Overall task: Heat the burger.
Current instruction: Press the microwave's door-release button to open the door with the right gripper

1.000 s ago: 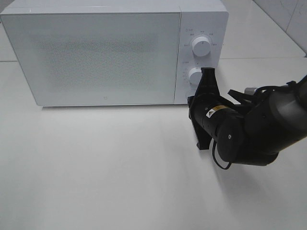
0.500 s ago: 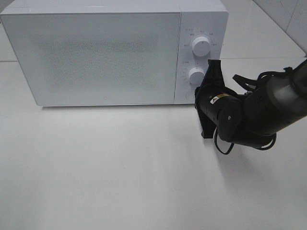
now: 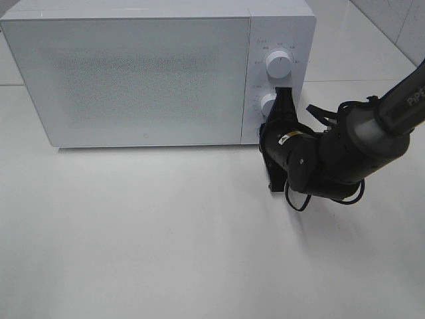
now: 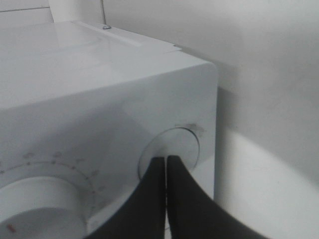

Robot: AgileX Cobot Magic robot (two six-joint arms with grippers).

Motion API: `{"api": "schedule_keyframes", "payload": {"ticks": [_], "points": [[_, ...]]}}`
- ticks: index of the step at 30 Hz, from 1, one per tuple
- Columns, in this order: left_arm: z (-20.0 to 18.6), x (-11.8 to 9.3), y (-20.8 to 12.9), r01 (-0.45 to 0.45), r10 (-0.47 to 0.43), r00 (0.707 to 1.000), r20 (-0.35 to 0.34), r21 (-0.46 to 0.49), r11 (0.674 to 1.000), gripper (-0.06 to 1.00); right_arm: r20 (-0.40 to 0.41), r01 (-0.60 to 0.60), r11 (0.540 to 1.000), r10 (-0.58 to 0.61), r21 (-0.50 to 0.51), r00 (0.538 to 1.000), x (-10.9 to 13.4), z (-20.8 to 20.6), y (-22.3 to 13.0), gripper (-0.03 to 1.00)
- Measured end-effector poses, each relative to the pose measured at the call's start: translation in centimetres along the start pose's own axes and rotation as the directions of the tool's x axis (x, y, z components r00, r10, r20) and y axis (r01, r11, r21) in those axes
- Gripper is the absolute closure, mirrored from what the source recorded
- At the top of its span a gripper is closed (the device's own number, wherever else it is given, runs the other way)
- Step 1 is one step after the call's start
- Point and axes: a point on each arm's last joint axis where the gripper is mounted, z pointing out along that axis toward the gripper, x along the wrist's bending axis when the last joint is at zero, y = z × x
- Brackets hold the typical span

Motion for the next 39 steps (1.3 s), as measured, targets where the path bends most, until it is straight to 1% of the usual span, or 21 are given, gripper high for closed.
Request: {"api": "schedule_keyframes", "payload": {"ticks": [6,11,22,26,29,33,34,38,39], "points": [[0.0,0.0,0.0,0.0,0.0,1.0,0.0,0.0,1.0,-0.05,0.009,-0.006,1.0,0.006,-0.009,1.0,-0.3,0.2,0.0,0.96],[0.0,0.0,0.0,0.0,0.0,1.0,0.0,0.0,1.0,-0.05,-0.011,-0.015,0.999,0.015,-0.032,1.0,-0.1,0.3,0.4,0.96],[0.0,0.0,0.0,0.0,0.0,1.0,0.0,0.0,1.0,-0.05,-0.027,-0.022,0.998,0.021,-0.051,0.999,-0.2,0.7,0.4,0.96],[0.0,0.0,0.0,0.0,0.0,1.0,0.0,0.0,1.0,-0.05,-0.055,-0.002,0.998,-0.001,-0.06,0.998,-0.1,0.7,0.3,0.96],[0.0,0.0,0.0,0.0,0.0,1.0,0.0,0.0,1.0,-0.05,-0.057,0.018,0.998,-0.022,-0.067,0.998,0.1,0.9,0.3,0.96],[0.0,0.0,0.0,0.0,0.0,1.0,0.0,0.0,1.0,-0.05,-0.054,0.047,0.996,-0.051,-0.074,0.997,0.2,1.2,0.1,0.96],[0.0,0.0,0.0,0.0,0.0,1.0,0.0,0.0,1.0,-0.05,-0.039,0.053,0.996,-0.056,-0.074,0.998,0.4,1.4,0.1,0.96],[0.0,0.0,0.0,0.0,0.0,1.0,0.0,0.0,1.0,-0.05,-0.023,0.054,0.996,-0.056,-0.073,0.998,0.6,1.7,0.1,0.96],[0.0,0.0,0.0,0.0,0.0,1.0,0.0,0.0,1.0,-0.05,-0.006,0.052,0.996,-0.053,-0.071,0.999,0.5,1.8,0.0,0.96]]}}
